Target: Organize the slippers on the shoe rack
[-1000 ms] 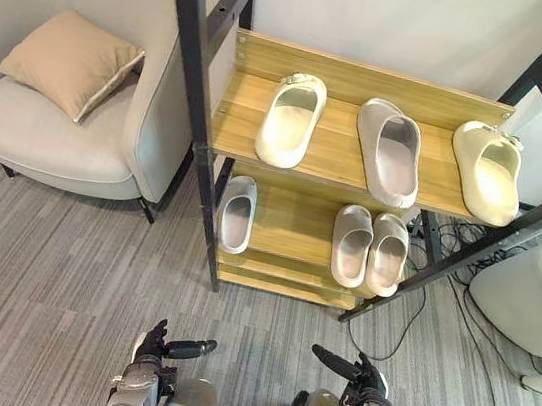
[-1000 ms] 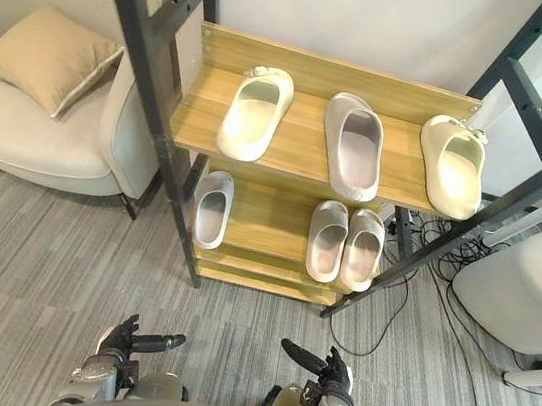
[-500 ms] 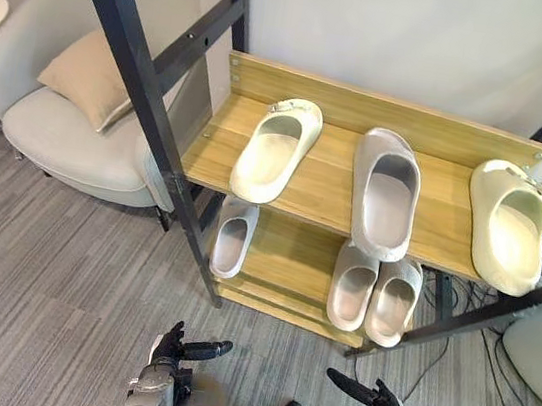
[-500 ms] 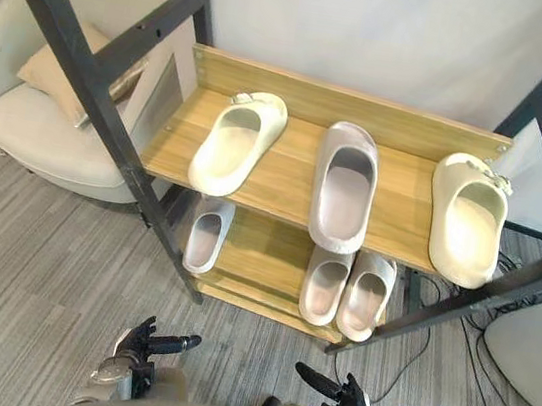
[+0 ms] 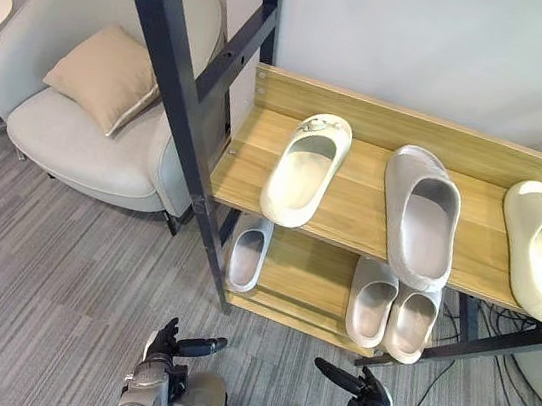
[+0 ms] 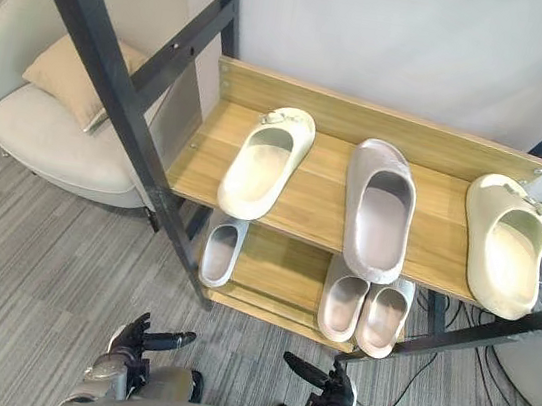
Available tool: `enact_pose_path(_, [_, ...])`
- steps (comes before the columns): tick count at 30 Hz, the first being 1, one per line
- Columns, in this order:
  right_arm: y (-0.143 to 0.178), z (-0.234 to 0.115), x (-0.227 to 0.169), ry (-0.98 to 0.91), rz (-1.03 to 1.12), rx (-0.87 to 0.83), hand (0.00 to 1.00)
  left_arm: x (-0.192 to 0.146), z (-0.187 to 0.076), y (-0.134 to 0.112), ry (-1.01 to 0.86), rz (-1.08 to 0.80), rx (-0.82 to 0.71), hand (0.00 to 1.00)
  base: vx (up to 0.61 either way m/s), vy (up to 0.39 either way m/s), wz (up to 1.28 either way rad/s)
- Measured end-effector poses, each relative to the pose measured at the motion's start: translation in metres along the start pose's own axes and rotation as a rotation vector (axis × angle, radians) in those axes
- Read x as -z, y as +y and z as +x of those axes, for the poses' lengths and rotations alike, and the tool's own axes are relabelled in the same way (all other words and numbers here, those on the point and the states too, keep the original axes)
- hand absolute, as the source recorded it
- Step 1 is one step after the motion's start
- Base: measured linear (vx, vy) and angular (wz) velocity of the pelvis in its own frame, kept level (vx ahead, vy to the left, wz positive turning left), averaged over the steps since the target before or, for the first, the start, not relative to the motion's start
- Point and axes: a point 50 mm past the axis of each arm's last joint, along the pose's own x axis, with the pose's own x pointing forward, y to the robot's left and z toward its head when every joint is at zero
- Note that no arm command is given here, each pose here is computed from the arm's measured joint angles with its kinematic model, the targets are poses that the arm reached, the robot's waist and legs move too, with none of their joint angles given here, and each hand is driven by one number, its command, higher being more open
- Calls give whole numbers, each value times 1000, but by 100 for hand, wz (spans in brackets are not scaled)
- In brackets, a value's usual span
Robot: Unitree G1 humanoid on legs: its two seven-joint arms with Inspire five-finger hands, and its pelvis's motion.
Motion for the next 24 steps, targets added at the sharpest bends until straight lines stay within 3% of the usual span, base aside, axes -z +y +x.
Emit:
enact_pose_path(5, [-3,0,6,25,-140,-33,100,3,-1,-2,6,44,26,100,-27,-61,21])
enact_pose_path(10, [15,0,2,-5,-359,-144,100,3,-1,-2,0,81,36,100,-41,-22,10])
enact_pose_path(13, [40,-3,-6,-55,-526,-260,100,1,-1,-4,-8,106,48,100,-62,5,0])
enact_pose_path(18, [112,-26,-33,-277,-801,-571,100,-4,0,-6,-28,133,53,100,-66,-8,4])
enact_pose_path(21, [145,-50,-46,-410,-882,-748,100,-7,1,-8,-40,144,55,100,-70,8,-17])
enact_pose_path(24, [157,-64,-51,-459,-874,-842,100,-8,1,-8,-43,145,51,100,-47,20,-17])
